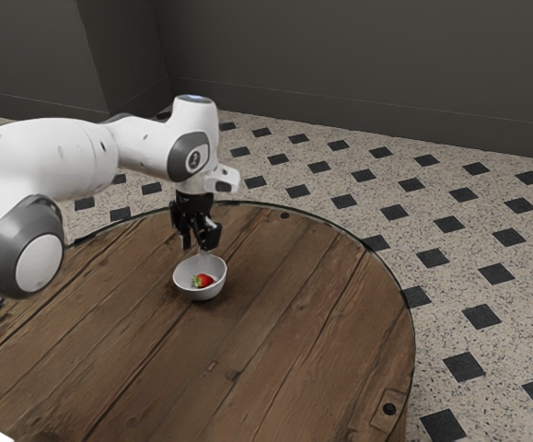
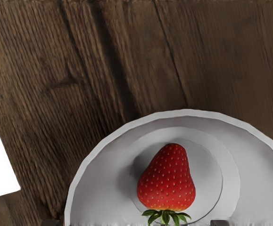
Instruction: Take strawberry from the bowl
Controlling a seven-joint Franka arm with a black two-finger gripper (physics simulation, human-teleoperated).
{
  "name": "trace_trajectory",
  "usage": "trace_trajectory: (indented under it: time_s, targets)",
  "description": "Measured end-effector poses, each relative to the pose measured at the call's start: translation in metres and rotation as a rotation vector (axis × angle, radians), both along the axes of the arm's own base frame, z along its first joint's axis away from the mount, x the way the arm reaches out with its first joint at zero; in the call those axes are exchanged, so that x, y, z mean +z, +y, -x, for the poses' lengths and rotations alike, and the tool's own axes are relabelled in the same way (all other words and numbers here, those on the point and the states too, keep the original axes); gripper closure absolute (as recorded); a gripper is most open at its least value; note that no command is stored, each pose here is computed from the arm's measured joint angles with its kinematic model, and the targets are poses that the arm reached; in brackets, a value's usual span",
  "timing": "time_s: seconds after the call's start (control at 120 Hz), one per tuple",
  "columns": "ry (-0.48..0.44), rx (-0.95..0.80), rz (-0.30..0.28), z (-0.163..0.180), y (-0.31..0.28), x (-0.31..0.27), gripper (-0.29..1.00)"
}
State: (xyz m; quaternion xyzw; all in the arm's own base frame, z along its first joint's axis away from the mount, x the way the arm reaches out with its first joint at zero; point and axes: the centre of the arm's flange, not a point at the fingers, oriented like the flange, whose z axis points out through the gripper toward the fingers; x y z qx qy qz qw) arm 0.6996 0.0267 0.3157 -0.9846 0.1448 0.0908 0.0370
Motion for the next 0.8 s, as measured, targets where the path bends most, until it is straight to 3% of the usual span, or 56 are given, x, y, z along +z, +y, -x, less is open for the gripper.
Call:
trace_trajectory:
  time_s: [0.4, 0.8]
  targets:
    - [0.085, -0.092, 0.042, 0.023, -0.016, -0.029, 0.40]
    - [0.033, -0.140, 0.043, 0.016, -0.017, -0.042, 0.40]
